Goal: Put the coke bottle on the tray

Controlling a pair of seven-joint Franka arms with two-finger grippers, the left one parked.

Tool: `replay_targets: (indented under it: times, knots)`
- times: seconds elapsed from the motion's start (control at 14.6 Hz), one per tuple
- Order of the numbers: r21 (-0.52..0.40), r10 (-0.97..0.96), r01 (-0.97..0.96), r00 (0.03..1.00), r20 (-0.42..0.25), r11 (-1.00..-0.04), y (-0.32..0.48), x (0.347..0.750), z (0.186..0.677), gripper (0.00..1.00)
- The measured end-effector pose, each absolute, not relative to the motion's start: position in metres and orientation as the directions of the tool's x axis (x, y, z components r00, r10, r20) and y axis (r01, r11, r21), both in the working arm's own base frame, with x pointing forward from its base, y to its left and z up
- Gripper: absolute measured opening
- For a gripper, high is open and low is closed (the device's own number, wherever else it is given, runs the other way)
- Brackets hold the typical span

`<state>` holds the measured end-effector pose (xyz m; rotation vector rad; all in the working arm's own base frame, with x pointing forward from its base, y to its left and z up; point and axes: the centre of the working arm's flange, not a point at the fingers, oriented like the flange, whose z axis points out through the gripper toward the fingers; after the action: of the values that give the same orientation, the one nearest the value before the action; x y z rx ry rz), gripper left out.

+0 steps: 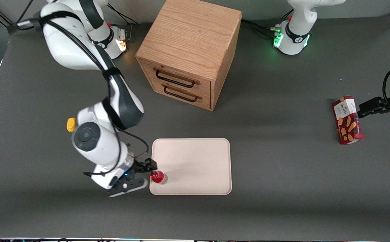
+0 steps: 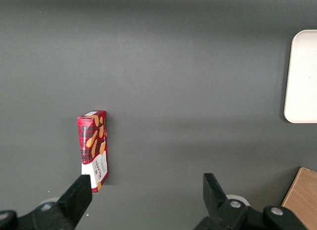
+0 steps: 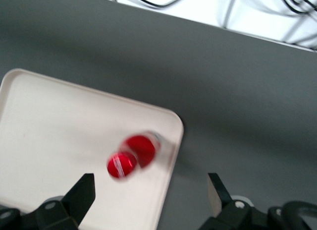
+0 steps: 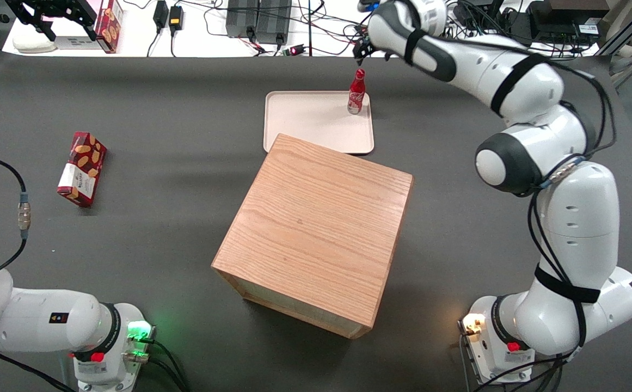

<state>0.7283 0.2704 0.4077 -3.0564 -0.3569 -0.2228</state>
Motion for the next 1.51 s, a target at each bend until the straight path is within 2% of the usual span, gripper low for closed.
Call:
replay_targets:
  times: [0.27, 0.55, 0.76, 1.03, 1.17, 1.51]
  knots:
    - [-0.036, 0.142, 0.145, 0.987, 0.079, -0.989, 0.202, 0.696, 0.490, 1.00]
    - [-0.092, -0.043, -0.042, 0.999, 0.008, -0.995, 0.109, 0.626, 0.556, 1.00]
    - [-0.099, -0.142, -0.146, 0.989, -0.044, -0.984, 0.052, 0.558, 0.589, 1.00]
    - [-0.063, -0.164, -0.167, 0.985, -0.050, -0.984, 0.011, 0.496, 0.610, 1.00]
    - [-0.041, -0.162, -0.164, 0.986, -0.046, -0.986, 0.005, 0.484, 0.610, 1.00]
    - [-0.024, -0.149, -0.150, 0.988, -0.045, -0.988, 0.012, 0.488, 0.606, 1.00]
